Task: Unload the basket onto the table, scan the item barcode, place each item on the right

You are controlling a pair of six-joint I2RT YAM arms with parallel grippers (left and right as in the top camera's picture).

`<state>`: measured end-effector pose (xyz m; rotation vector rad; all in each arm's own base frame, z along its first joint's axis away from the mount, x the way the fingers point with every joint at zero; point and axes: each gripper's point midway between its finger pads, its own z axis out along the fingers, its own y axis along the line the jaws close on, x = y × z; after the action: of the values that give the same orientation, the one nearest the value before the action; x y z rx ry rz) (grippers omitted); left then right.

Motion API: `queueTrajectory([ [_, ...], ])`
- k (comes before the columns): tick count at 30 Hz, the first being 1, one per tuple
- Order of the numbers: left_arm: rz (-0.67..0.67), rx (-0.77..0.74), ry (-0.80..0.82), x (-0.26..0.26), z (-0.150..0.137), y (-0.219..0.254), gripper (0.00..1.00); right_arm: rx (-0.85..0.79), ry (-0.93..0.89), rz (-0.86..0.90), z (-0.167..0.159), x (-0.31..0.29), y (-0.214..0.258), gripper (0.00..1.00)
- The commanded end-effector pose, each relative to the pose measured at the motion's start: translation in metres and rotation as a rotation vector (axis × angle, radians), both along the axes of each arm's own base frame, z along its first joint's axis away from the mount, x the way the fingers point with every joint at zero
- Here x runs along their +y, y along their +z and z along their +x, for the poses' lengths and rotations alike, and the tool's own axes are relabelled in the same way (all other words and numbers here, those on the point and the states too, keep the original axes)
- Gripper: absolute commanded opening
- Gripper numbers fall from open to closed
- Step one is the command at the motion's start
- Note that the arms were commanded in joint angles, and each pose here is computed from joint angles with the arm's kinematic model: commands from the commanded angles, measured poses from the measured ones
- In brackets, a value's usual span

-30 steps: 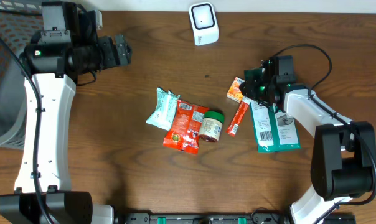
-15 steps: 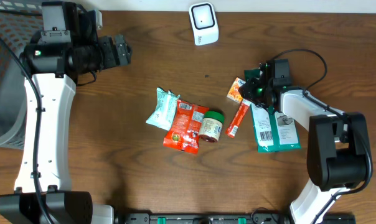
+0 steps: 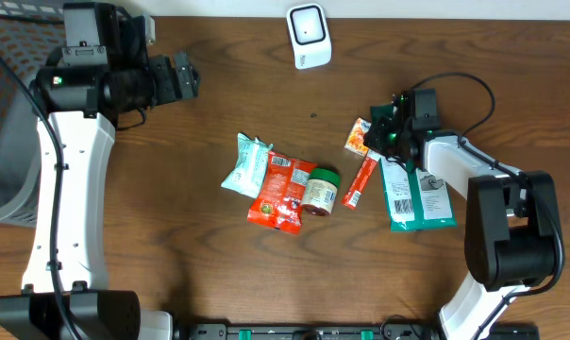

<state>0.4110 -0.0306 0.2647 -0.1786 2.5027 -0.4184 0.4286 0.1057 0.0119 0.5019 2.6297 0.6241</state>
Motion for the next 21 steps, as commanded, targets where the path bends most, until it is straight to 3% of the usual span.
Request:
queueTrajectory([
  [1, -0.004, -0.004, -0.014, -0.002, 0.001, 0.002, 0.97, -0.032, 0.04, -0.079, 0.003, -0.004, 0.022, 0.01],
  [5, -0.004, -0.004, -0.014, -0.002, 0.001, 0.002, 0.97, -0.067, 0.088, -0.212, 0.005, -0.006, 0.067, 0.01],
  [9, -0.004, -0.004, -0.014, -0.002, 0.001, 0.002, 0.97, -0.089, 0.178, -0.496, -0.002, 0.002, 0.109, 0.01],
  [21, -0.004, -0.004, -0.014, -0.002, 0.001, 0.002, 0.97, -0.201, 0.283, -1.134, -0.028, 0.039, 0.13, 0.01],
])
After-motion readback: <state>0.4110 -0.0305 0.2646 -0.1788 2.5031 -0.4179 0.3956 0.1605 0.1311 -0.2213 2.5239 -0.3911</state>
